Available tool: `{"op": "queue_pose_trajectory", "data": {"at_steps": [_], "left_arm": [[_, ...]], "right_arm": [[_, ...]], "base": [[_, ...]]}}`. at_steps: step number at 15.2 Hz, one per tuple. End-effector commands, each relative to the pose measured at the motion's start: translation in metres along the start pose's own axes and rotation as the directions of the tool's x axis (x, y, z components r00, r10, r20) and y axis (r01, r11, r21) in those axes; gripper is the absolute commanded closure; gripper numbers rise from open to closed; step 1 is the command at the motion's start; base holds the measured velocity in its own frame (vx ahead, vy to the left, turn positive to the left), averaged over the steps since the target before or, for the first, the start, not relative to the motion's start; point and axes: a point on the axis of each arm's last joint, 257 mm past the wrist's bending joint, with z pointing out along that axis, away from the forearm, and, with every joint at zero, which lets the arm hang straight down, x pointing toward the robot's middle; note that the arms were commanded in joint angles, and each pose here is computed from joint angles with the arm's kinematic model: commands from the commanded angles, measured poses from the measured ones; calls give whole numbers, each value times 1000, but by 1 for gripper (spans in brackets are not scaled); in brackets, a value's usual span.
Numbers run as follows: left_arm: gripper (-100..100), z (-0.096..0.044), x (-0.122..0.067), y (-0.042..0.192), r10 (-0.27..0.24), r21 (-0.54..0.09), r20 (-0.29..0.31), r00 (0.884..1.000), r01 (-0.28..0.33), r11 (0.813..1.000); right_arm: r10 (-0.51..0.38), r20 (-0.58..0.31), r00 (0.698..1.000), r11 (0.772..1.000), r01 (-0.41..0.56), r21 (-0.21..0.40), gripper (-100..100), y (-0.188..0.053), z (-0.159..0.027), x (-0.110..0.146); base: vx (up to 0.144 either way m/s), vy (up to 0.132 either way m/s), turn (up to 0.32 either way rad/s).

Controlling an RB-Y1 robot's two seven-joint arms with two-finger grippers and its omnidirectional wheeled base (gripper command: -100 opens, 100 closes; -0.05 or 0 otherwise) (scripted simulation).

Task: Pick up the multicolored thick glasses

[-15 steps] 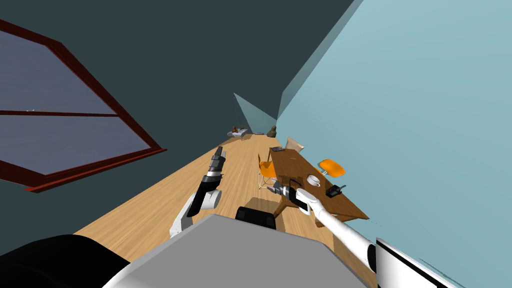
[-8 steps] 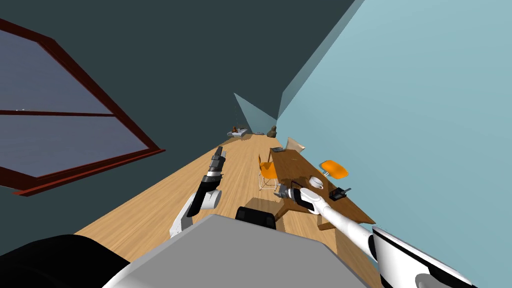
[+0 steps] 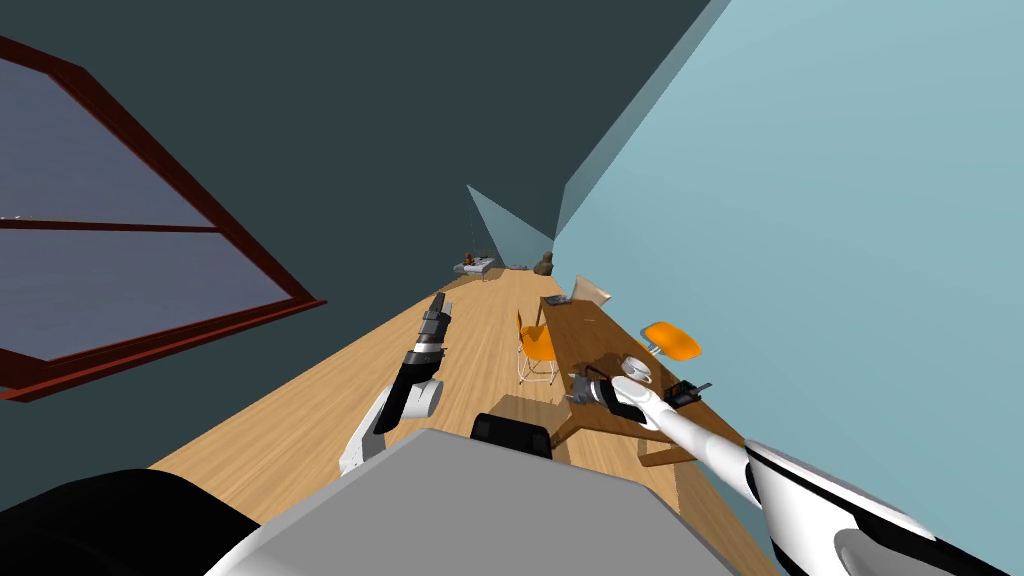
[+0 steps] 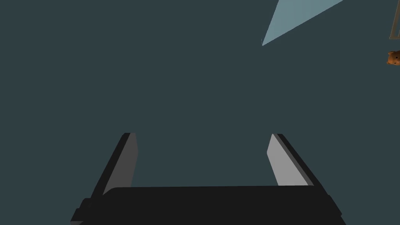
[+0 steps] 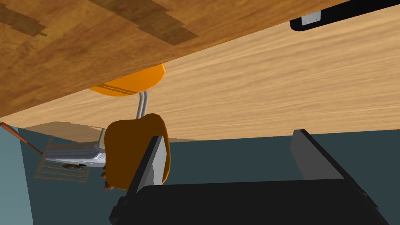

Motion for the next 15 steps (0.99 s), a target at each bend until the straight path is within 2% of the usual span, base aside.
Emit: {"op": "queue_pose_trajectory", "data": {"at_steps": [1, 2, 3, 5, 6, 9, 10, 11, 12, 13, 15], "left_arm": [[0, 0, 0, 0, 0, 0, 0, 1000, 0, 1000], [0, 0, 0, 0, 0, 0, 0, 1000, 0, 1000], [0, 0, 0, 0, 0, 0, 0, 1000, 0, 1000], [0, 0, 0, 0, 0, 0, 0, 1000, 0, 1000], [0, 0, 0, 0, 0, 0, 0, 1000, 0, 1000], [0, 0, 0, 0, 0, 0, 0, 1000, 0, 1000], [0, 0, 0, 0, 0, 0, 0, 1000, 0, 1000], [0, 0, 0, 0, 0, 0, 0, 1000, 0, 1000], [0, 0, 0, 0, 0, 0, 0, 1000, 0, 1000], [0, 0, 0, 0, 0, 0, 0, 1000, 0, 1000], [0, 0, 0, 0, 0, 0, 0, 1000, 0, 1000]], "right_arm": [[-45, -90, 995, 999, 45, 0, -100, -10, -15, 35], [-44, -92, 995, 999, 44, 2, -100, -10, -16, 37], [-73, -147, 987, 997, 73, -5, -100, -15, -27, 57], [-70, -153, 986, 998, 70, -1, -100, -16, -28, 60], [-94, -203, 975, 996, 93, -11, -100, -20, -39, 80], [-91, -209, 974, 996, 91, -8, -100, -21, -41, 83], [-108, -259, 960, 994, 107, -17, -100, -24, -53, 104], [-108, -259, 960, 994, 107, -17, -100, -24, -53, 104], [-121, -304, 945, 993, 118, -29, -100, -24, -65, 123], [-121, -304, 945, 993, 118, -29, -100, -24, -65, 123], [-139, -373, 917, 990, 128, -55, -100, -21, -85, 155]], "base": [[68, 10, -11], [64, 6, -8], [63, 2, -13], [47, 5, -7], [33, 7, -10], [24, 5, -6], [18, 1, -5], [24, -2, -14], [34, 0, -18], [35, 3, -20], [30, 1, -22]]}}
